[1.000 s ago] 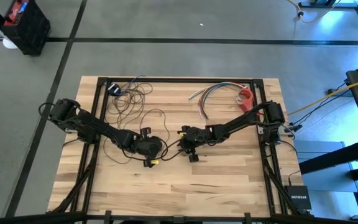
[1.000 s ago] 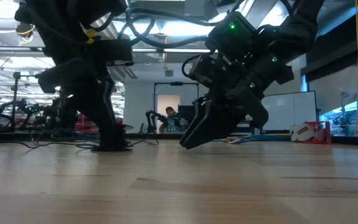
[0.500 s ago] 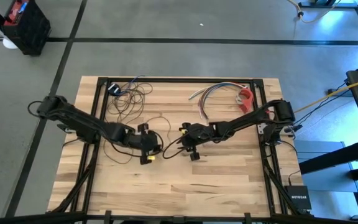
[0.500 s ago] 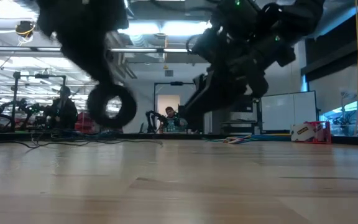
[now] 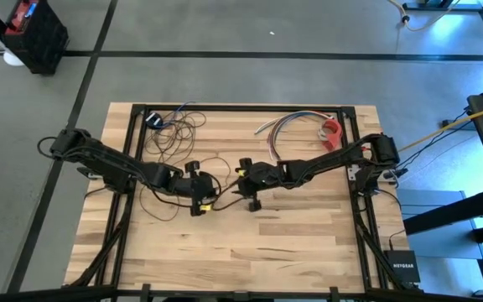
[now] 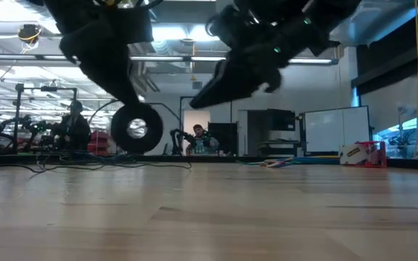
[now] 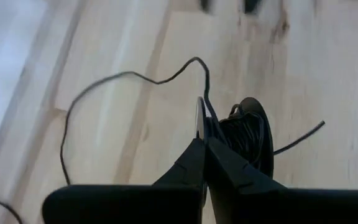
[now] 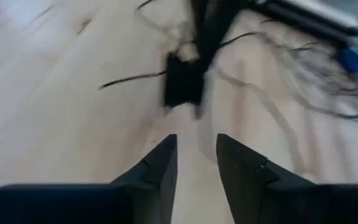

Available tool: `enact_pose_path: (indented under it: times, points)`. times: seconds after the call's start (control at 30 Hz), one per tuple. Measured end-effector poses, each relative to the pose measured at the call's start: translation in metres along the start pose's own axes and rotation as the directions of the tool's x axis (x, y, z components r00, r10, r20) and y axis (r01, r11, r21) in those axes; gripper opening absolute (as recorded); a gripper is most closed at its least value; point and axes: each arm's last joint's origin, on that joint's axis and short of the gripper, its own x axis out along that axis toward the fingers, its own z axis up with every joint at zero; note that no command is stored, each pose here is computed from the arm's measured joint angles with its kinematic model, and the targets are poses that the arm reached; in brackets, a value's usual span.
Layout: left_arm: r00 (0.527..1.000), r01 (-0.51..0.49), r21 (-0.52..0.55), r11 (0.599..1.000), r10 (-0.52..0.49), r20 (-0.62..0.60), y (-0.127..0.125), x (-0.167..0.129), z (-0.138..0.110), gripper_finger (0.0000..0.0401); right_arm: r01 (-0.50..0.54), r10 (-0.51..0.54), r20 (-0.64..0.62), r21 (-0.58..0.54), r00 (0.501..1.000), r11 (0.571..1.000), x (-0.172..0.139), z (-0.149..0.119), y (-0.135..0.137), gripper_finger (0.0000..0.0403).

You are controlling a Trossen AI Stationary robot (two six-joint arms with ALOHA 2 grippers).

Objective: Coiling cords

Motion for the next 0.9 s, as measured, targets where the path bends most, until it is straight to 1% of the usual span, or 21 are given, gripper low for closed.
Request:
enact_pose_path:
  times: [0.07,0.17,0.27,0.33,0.47,0.57,0.67,0.73,0.8,0.9]
  points:
    - [1.000,-0.002,-0.001,1.000,0.002,-0.010,0.000,0.001,-0.003,0.0000,0.034,-0.034,0.005,-0.001,0.999,0.999,-0.001,0.009,-0.004,0.0119]
    - [1.000,-0.002,-0.003,1.000,0.002,-0.012,0.000,0.003,-0.005,0.0000,0.052,-0.052,0.020,-0.021,0.998,0.998,0.003,0.016,-0.006,0.0141]
    - [1.000,0.001,-0.003,1.000,-0.001,-0.010,-0.002,0.004,-0.008,0.0000,0.049,-0.049,0.013,-0.029,0.999,0.998,0.010,0.016,-0.007,0.0164]
    - [1.000,0.001,-0.003,1.000,-0.001,-0.010,-0.002,0.004,-0.009,0.0000,0.030,-0.029,0.020,-0.040,0.999,0.999,0.013,0.017,-0.006,0.0172]
    - [1.000,0.002,-0.005,1.000,-0.002,-0.005,-0.002,0.004,-0.008,0.0000,-0.006,0.006,-0.018,-0.023,1.000,1.000,0.026,0.005,-0.002,0.0174]
    - [1.000,0.003,-0.003,1.000,-0.003,0.000,-0.002,0.004,-0.008,0.0000,-0.007,0.007,-0.045,-0.019,0.999,1.000,0.034,-0.003,0.001,0.0174]
    - [1.000,0.003,-0.001,1.000,-0.003,0.000,-0.002,0.004,-0.008,0.0000,0.022,-0.023,-0.021,-0.019,1.000,1.000,0.037,-0.003,0.000,0.0163]
    - [1.000,0.003,-0.002,1.000,-0.003,0.001,-0.002,0.004,-0.008,0.0000,0.032,-0.032,0.010,-0.018,0.999,0.999,0.040,-0.002,0.000,0.0146]
    - [1.000,0.002,-0.001,1.000,-0.002,-0.001,-0.002,0.004,-0.008,0.0000,0.037,-0.037,0.013,-0.029,0.999,0.999,0.043,-0.004,0.000,0.0122]
    - [1.000,0.003,-0.002,1.000,-0.003,0.002,-0.002,0.004,-0.008,0.0000,0.039,-0.039,-0.001,-0.036,0.999,0.999,0.047,-0.009,-0.002,0.0076]
